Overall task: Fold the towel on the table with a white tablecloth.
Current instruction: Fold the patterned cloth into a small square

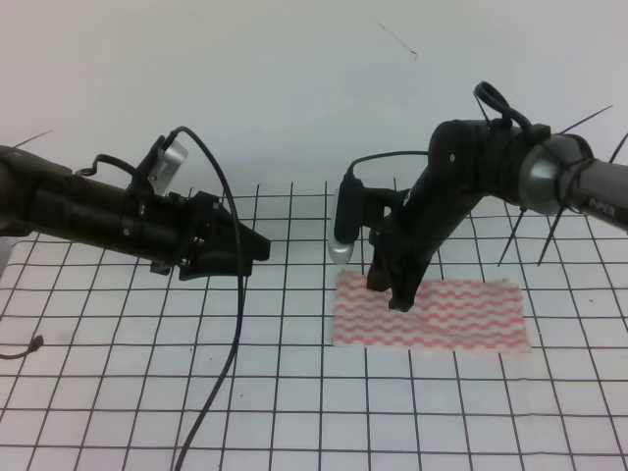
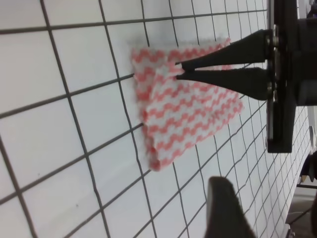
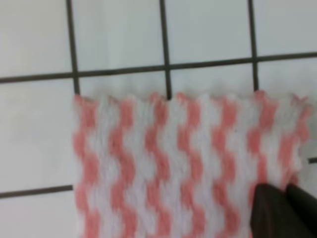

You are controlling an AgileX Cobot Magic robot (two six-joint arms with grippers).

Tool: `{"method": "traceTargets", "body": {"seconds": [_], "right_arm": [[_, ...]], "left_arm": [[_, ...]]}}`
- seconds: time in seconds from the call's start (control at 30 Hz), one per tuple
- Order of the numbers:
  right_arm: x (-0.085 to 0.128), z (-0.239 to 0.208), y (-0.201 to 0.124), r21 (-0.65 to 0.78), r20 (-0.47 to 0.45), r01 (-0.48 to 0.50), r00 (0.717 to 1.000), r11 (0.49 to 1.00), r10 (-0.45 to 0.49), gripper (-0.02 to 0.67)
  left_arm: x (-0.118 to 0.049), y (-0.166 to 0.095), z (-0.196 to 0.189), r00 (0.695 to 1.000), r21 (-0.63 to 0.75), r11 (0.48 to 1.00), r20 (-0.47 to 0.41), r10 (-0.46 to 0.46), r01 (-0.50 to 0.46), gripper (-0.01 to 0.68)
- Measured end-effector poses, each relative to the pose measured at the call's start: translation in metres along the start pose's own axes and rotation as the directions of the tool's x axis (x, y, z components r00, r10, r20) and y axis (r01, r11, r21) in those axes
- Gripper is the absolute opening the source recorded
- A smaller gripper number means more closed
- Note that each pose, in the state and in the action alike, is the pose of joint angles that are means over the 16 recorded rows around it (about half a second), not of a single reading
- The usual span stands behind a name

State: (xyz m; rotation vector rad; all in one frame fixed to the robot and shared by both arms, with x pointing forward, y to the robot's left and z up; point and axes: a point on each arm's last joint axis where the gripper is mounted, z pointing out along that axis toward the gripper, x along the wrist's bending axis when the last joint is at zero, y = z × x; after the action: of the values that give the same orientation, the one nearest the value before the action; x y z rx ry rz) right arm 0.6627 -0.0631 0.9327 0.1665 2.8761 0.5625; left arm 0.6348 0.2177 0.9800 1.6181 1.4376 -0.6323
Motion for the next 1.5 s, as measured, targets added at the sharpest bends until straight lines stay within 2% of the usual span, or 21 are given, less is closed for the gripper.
{"method": "traceTargets", "body": {"seconds": [0.23, 0.37, 0.53, 0.63, 0.7, 0.8, 0.97, 1.03, 1.13, 1.3, 1.5], "right_arm": [[-0.002, 0.0, 0.0, -0.004, 0.021, 0.01, 1.0, 1.0, -0.009, 0.143], [-0.005, -0.011, 0.002, -0.008, 0.051, -0.015, 0.999, 1.0, 0.015, 0.224], [-0.013, -0.037, -0.003, -0.009, 0.079, -0.129, 0.988, 0.992, 0.13, 0.305], [-0.018, -0.054, -0.012, 0.002, 0.079, -0.243, 0.967, 0.97, 0.242, 0.326], [-0.021, -0.065, -0.021, 0.012, 0.073, -0.331, 0.941, 0.943, 0.33, 0.332], [-0.024, -0.077, -0.039, 0.03, 0.047, -0.47, 0.882, 0.882, 0.469, 0.335], [-0.024, -0.084, -0.07, 0.083, -0.039, -0.659, 0.747, 0.747, 0.663, 0.336], [-0.022, -0.083, -0.08, 0.109, -0.069, -0.707, 0.695, 0.698, 0.715, 0.337], [-0.019, -0.08, -0.093, 0.142, -0.102, -0.754, 0.633, 0.641, 0.767, 0.337], [-0.015, -0.077, -0.109, 0.187, -0.114, -0.801, 0.557, 0.569, 0.823, 0.337], [-0.015, -0.075, -0.122, 0.218, -0.062, -0.835, 0.504, 0.505, 0.861, 0.337]], "left_arm": [[0.0, 0.0, 0.0, 1.0, 0.001, 1.0, 0.001, 0.002, -0.002, 0.345], [-0.001, 0.0, 0.0, 1.0, 0.001, 1.0, 0.002, 0.003, -0.003, 0.345], [-0.001, -0.001, 0.0, 1.0, 0.007, 1.0, 0.006, 0.004, -0.004, 0.345], [-0.001, -0.001, 0.0, 1.0, 0.012, 1.0, 0.011, 0.006, -0.006, 0.344], [-0.002, -0.002, 0.0, 1.0, 0.017, 1.0, 0.015, 0.007, -0.008, 0.344], [-0.002, -0.002, 0.0, 1.0, 0.025, 1.0, 0.022, 0.01, -0.01, 0.344], [-0.003, -0.003, 0.0, 0.999, 0.037, 0.999, 0.034, 0.014, -0.015, 0.344], [-0.004, -0.004, 0.0, 0.999, 0.04, 0.999, 0.038, 0.015, -0.017, 0.344], [-0.004, -0.004, 0.0, 0.999, 0.041, 0.999, 0.043, 0.017, -0.019, 0.344], [-0.005, -0.003, 0.0, 0.998, 0.036, 0.999, 0.053, 0.018, -0.02, 0.344], [-0.007, -0.002, -0.001, 0.998, 0.025, 0.999, 0.065, 0.02, -0.022, 0.344]]}}
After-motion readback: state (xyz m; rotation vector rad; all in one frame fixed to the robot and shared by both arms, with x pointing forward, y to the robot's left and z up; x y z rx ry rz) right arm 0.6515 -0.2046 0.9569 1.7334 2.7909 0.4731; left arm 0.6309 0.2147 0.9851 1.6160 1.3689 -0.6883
